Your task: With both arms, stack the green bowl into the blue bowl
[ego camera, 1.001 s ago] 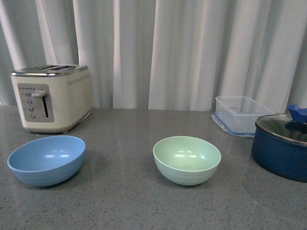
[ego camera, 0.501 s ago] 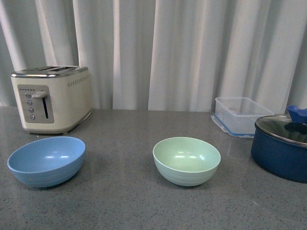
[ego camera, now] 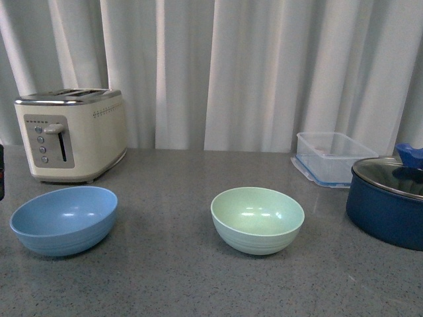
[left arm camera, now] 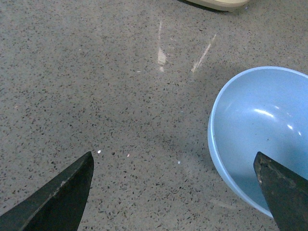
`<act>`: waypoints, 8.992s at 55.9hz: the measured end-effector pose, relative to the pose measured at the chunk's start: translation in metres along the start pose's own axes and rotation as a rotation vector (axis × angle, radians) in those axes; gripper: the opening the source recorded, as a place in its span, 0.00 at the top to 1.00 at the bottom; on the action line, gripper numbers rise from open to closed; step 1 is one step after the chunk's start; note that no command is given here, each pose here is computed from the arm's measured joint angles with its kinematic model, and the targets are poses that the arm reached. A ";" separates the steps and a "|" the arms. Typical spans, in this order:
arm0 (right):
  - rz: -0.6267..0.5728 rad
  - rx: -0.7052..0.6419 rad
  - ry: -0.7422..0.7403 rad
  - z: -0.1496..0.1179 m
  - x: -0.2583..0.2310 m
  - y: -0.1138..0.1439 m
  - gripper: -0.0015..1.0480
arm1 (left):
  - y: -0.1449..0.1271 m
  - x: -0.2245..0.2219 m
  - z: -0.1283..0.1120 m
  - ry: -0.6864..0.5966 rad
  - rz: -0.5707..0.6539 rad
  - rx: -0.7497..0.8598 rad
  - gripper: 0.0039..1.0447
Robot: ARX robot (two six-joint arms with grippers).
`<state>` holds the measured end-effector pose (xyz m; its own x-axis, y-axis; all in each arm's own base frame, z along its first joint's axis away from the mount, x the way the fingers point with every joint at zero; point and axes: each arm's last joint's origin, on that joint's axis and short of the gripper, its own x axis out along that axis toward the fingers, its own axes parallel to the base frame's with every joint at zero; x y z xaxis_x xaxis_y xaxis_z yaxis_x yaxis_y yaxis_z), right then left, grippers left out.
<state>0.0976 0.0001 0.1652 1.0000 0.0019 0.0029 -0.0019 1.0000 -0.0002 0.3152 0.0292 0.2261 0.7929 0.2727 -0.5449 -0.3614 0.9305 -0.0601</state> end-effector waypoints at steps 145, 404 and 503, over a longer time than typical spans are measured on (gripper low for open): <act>0.000 0.000 0.000 0.000 0.000 0.000 0.10 | -0.120 0.050 -0.004 0.094 -0.201 -0.029 0.97; 0.017 0.038 0.246 0.003 0.001 0.001 0.10 | 0.055 -0.151 -0.161 -0.576 -0.345 0.157 0.66; 0.235 0.100 0.885 0.044 0.298 0.116 0.10 | 0.055 -0.151 -0.161 -0.577 -0.348 0.158 0.06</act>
<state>0.3954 0.1164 0.2102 0.6116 0.2451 -0.7523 -0.1643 0.9694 0.1823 0.0966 -0.0002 0.1705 0.9998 -0.0019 0.0185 0.0020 1.0000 -0.0048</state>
